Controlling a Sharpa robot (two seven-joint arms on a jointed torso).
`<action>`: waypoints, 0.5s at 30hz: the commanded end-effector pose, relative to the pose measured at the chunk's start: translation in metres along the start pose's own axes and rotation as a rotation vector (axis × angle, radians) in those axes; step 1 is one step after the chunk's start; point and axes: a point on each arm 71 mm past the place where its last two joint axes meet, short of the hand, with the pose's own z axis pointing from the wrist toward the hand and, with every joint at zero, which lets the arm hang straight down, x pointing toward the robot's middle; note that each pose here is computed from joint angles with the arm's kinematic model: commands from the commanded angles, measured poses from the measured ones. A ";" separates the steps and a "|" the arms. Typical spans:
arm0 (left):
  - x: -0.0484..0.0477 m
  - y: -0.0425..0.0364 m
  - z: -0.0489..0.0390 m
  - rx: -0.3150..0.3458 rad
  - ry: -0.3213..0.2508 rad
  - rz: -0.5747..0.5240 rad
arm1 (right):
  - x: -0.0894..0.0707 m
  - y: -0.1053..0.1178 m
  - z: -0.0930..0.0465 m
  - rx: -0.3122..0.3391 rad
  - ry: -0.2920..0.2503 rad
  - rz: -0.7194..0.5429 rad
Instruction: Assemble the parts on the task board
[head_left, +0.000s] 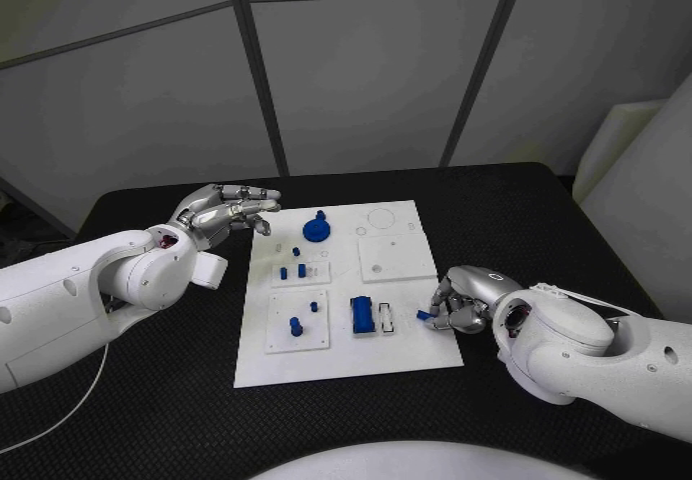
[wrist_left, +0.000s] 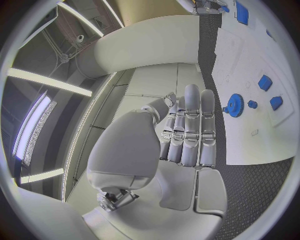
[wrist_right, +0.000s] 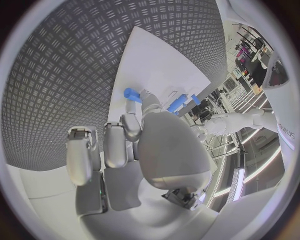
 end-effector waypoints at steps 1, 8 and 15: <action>0.0016 -0.0014 0.0003 0.007 0.011 -0.006 | 0.002 0.002 -0.003 0.038 0.006 0.156; 0.0020 -0.0014 0.0002 0.007 0.012 -0.006 | 0.004 0.018 -0.005 0.013 0.002 0.320; 0.0022 -0.0016 -0.0002 0.007 0.012 -0.006 | 0.008 0.026 0.000 0.009 0.020 0.365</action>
